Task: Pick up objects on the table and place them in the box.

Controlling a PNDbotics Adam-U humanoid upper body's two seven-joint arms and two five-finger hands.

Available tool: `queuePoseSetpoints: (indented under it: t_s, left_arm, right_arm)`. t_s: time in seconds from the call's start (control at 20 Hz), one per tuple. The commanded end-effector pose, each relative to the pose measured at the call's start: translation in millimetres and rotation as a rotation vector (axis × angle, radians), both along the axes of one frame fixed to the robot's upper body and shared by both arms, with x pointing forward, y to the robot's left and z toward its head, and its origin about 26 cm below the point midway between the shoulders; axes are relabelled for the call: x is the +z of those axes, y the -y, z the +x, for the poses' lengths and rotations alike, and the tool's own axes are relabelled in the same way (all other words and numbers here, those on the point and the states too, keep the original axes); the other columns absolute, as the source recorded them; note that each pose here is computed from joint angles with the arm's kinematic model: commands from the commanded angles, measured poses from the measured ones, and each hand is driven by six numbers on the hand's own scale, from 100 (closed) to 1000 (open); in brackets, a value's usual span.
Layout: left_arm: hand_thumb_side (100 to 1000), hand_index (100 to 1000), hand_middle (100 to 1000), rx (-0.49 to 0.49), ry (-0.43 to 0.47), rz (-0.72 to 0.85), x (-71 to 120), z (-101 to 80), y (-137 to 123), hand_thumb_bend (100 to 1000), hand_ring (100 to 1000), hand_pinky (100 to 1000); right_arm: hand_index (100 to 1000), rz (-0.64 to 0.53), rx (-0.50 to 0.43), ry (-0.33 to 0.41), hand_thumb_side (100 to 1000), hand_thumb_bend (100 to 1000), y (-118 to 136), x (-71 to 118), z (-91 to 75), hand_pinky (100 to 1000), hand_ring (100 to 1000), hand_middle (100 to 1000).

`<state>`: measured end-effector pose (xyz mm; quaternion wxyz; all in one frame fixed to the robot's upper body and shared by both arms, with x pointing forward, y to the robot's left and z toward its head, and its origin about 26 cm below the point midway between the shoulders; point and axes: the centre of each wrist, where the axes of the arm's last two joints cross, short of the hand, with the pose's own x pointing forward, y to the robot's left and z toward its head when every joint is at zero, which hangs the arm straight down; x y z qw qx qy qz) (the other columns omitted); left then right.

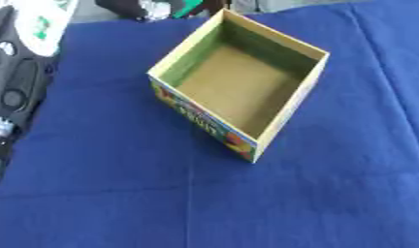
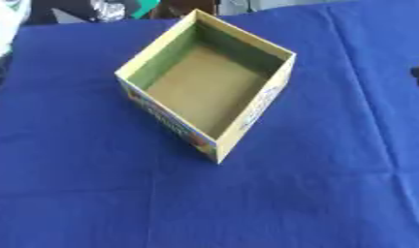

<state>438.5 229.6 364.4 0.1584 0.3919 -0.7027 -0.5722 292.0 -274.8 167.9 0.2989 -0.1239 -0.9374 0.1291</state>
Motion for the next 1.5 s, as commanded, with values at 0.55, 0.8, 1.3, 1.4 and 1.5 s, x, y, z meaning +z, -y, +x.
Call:
queuePoseSetpoints:
  t_s: [0.55,0.8,1.3,1.4,1.5]
  left_arm:
    - [699,541,352,0.018,0.141,0.030,-3.8,6.5,38.4,100,343,287]
    - [701,542,353,0.025,0.158,0.093,-17.1,12.2,44.9,100,347,274]
    - [713,537,346,-0.024,0.107,0.175,-58.9,29.7,48.0,100,343,273]
    - [713,536,346,-0.032,0.084,0.183,-66.0,33.9,45.2,100,346,275]
    - [714,535,345,-0.033,0.054,0.191,-74.3,38.4,42.5,100,347,274]
  right_arm:
    - [854,0.037,0.086,0.043,832,100,-14.5,17.5,3.9,890,912,726]
    - [854,0.042,0.092,0.046,832,100,-16.0,18.5,4.5,891,912,726]
    - [849,0.044,0.073,0.030,830,100,-16.4,15.2,3.6,889,911,713]
    - [849,0.046,0.069,0.031,831,100,-16.9,15.1,3.7,889,911,713]
    - [849,0.048,0.071,0.037,832,100,-17.8,15.5,3.9,889,910,714]
